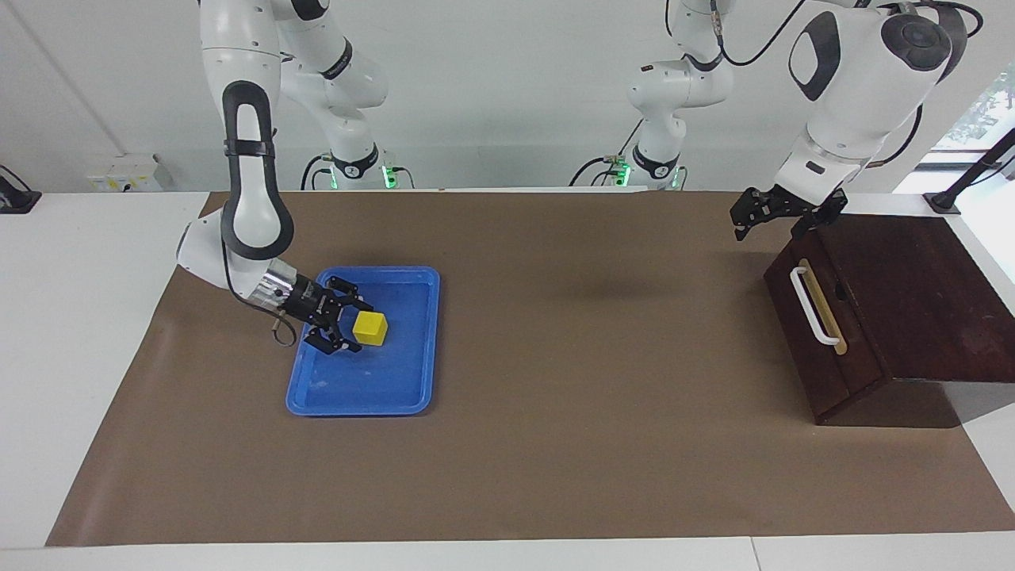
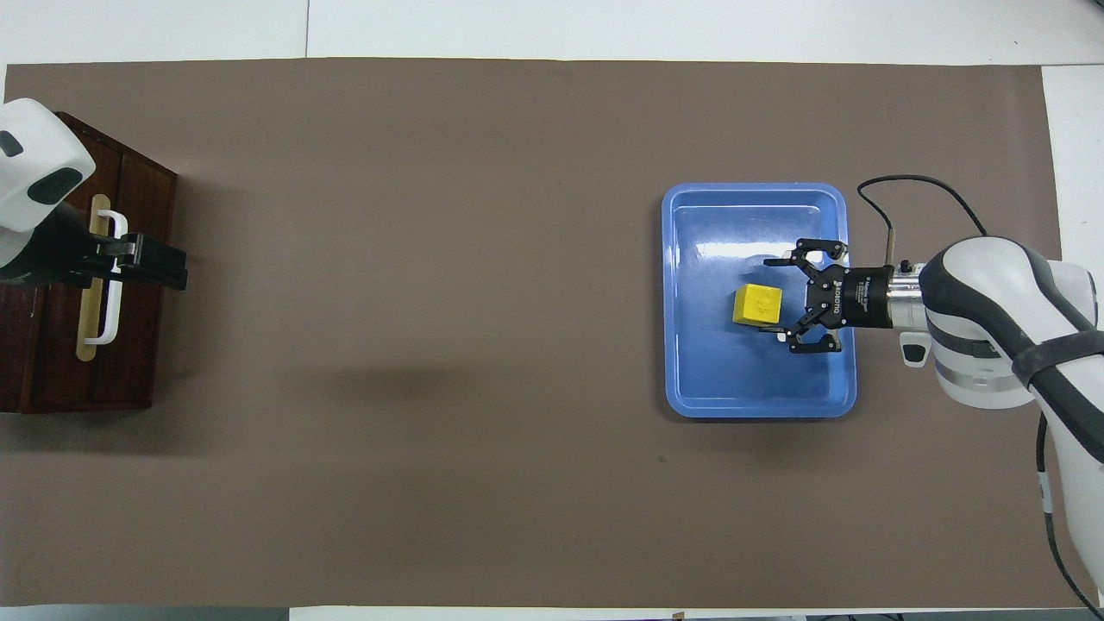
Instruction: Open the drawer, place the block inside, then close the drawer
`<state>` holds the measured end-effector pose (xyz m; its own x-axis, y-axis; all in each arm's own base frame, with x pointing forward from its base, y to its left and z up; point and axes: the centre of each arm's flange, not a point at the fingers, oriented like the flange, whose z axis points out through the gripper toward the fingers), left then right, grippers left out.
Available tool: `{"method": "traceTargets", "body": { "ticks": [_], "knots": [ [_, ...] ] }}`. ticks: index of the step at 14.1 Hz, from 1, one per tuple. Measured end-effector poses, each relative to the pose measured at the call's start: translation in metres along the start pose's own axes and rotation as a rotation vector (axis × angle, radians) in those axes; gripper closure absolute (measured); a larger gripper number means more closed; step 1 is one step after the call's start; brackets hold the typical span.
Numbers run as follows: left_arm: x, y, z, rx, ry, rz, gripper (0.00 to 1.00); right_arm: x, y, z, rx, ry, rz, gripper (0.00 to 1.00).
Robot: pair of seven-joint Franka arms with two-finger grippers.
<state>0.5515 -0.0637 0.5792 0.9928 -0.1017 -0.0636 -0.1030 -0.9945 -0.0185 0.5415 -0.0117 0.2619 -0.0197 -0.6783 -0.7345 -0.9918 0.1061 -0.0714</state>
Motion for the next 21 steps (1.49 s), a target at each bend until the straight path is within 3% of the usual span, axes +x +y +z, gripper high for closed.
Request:
{"method": "traceTargets", "body": {
  "ticks": [4, 5, 7, 8, 13, 17, 21],
  "knots": [
    [0.001, -0.001, 0.000, 0.003, 0.005, -0.005, 0.00, 0.002, 0.002, 0.001, -0.002, 0.001, 0.000, 0.04],
    [0.002, -0.002, 0.001, 0.024, 0.016, -0.004, 0.00, 0.002, 0.002, 0.001, -0.002, 0.001, 0.000, 0.15],
    [0.005, -0.008, 0.012, 0.140, 0.029, 0.017, 0.00, 0.001, 0.001, 0.000, 0.000, 0.000, -0.003, 0.40],
    [0.007, -0.008, 0.022, 0.207, 0.029, 0.039, 0.00, -0.002, -0.002, -0.001, 0.003, -0.001, -0.010, 0.45],
    [0.045, -0.002, 0.098, 0.472, 0.043, 0.118, 0.00, -0.046, -0.025, 0.003, -0.003, -0.031, -0.067, 0.45],
    [0.067, -0.011, 0.133, 0.513, 0.065, 0.144, 0.00, -0.121, -0.052, -0.003, -0.063, -0.054, -0.054, 0.45],
    [0.073, -0.023, 0.152, 0.548, 0.053, 0.165, 0.00, -0.199, -0.074, -0.036, -0.144, -0.059, -0.077, 0.45]
  ]
}}
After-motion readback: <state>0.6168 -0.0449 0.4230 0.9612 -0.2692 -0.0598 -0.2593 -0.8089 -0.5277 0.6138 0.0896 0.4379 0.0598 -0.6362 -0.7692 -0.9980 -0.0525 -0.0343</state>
